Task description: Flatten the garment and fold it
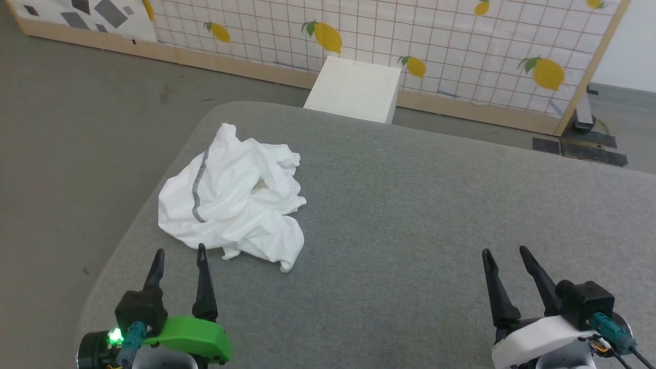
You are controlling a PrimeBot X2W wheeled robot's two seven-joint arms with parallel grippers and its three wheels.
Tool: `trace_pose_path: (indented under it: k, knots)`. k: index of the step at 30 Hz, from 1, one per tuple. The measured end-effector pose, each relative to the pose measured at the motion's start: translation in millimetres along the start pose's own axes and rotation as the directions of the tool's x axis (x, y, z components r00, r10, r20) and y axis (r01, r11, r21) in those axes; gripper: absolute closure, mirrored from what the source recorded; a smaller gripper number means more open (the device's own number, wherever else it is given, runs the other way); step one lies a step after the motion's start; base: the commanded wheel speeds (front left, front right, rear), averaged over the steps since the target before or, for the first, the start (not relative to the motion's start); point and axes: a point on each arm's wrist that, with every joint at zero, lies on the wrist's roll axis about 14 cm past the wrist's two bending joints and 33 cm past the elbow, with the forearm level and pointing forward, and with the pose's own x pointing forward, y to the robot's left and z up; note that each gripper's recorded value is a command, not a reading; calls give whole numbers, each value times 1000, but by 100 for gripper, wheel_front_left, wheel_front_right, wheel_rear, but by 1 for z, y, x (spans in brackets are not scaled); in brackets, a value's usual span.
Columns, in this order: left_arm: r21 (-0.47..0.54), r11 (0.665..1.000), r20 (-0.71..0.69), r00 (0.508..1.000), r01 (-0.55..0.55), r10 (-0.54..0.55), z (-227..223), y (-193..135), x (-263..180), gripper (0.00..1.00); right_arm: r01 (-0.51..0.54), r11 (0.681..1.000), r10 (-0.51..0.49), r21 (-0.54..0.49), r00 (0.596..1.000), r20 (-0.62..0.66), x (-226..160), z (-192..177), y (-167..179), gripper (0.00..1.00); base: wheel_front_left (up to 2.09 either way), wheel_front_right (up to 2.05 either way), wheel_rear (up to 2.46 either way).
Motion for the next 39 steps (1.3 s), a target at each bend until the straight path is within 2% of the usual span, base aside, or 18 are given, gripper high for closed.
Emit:
trace_pose_path:
  k: [19, 39]
  knots:
    - [-21, 996, 24, 996, -87, 88, 2, 24, -17, 0, -49, 998, 50, 35, 999, -9, 4, -10, 17, 0, 0, 0, 0]
    - [-4, 989, 28, 989, -145, 145, -2, 38, -30, 0, -109, 994, 110, 14, 994, -21, 13, -22, 34, 0, 0, 0, 0]
